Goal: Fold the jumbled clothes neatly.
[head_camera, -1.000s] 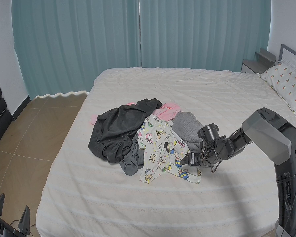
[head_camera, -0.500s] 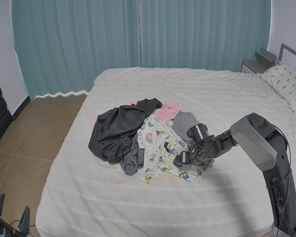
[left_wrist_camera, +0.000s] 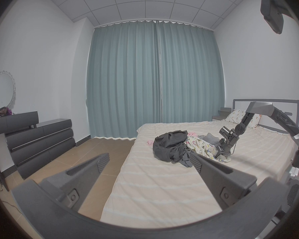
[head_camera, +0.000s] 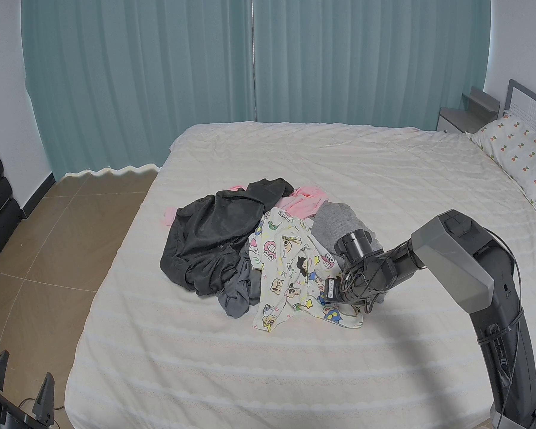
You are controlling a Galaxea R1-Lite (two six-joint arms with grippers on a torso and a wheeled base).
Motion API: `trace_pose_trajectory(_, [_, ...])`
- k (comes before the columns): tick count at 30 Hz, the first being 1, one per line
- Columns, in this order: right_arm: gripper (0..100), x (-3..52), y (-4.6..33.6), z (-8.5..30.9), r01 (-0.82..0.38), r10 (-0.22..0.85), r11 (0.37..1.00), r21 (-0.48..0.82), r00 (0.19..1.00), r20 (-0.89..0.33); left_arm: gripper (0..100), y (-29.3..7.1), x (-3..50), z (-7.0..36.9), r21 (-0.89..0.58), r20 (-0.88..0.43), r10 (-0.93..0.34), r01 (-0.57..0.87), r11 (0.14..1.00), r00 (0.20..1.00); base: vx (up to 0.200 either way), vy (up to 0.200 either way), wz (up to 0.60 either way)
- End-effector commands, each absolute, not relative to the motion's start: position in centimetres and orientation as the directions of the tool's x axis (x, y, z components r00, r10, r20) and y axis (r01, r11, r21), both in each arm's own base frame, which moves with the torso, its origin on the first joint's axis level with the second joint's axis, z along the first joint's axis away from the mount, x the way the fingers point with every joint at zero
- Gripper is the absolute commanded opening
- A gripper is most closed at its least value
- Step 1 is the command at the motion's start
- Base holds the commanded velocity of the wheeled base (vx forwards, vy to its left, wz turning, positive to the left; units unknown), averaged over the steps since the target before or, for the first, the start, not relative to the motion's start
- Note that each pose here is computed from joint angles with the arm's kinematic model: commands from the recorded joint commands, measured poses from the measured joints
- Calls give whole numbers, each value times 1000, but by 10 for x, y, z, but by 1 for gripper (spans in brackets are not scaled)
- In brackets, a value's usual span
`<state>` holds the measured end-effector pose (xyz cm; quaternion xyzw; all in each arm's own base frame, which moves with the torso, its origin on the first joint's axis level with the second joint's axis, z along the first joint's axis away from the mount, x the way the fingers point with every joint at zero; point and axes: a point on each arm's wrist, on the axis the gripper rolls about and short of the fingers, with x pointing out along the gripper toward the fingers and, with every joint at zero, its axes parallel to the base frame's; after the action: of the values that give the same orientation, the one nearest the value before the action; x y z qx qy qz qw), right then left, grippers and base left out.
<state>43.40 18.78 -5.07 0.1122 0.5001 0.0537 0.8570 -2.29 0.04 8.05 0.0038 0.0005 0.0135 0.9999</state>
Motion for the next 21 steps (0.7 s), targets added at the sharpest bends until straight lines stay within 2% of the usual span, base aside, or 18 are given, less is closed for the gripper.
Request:
trace_pose_trajectory(1, [0,430,186,-38,26,211,966,258,499,-841,100,0,-22,75,8,-9,28,-28,1000,1000,0,0,0])
trace_pose_trajectory(7, [0,415,180,-16,48,222,959,281,491,-842,100,0,-22,75,8,-9,28,-28,1000,1000,0,0,0])
trace_pose_trajectory(14, [0,375,168,19,-1,333,930,368,424,-842,100,0,-22,75,8,-8,28,-28,1000,1000,0,0,0])
trace_pose_trajectory(21, [0,334,154,41,-27,385,910,413,422,-821,100,0,-22,75,8,-9,28,-28,1000,1000,0,0,0])
